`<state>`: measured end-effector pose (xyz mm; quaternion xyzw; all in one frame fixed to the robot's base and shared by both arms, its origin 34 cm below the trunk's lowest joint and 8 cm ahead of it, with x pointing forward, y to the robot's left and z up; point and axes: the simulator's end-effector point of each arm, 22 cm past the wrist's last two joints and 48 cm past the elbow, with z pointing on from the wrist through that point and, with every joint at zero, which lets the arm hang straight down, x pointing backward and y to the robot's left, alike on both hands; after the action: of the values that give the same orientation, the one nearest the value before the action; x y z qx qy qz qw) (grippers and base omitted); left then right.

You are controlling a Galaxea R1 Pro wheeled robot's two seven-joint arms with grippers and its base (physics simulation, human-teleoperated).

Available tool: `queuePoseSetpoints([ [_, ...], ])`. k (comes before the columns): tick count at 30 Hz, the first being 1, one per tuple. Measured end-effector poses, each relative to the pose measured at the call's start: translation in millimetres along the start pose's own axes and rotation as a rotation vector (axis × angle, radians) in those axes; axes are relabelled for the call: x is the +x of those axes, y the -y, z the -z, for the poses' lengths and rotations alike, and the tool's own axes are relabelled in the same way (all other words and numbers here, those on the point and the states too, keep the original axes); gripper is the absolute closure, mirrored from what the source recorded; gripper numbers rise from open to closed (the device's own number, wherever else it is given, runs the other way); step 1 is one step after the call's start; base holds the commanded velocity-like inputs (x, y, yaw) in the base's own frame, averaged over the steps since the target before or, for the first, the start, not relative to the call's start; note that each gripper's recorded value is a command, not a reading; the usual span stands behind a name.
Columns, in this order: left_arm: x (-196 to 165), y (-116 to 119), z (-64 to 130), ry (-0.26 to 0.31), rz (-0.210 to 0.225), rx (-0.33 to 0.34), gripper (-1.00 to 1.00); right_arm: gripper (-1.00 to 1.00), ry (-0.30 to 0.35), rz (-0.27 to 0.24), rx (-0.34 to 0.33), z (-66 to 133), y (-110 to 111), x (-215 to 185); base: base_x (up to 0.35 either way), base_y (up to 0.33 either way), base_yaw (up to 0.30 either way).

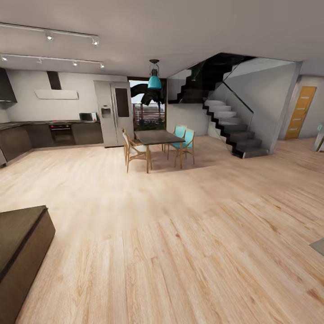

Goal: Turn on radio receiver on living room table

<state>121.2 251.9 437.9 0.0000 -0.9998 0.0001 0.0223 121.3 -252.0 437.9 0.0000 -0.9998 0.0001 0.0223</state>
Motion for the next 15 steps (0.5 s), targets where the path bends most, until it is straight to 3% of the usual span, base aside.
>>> queuePoseSetpoints([
  [10,13,44,1.4,-0.002,0.004,0.057,-1.0,-1.0,0.067,0.001,-0.049,2.7,-42,-49,0.0,0.0,0.0],
  [15,12,67,3.0,0.0,0.004,0.085,-1.0,-1.0,0.088,0.003,-0.049,3.7,-42,-64,0.0,0.0,0.0],
])
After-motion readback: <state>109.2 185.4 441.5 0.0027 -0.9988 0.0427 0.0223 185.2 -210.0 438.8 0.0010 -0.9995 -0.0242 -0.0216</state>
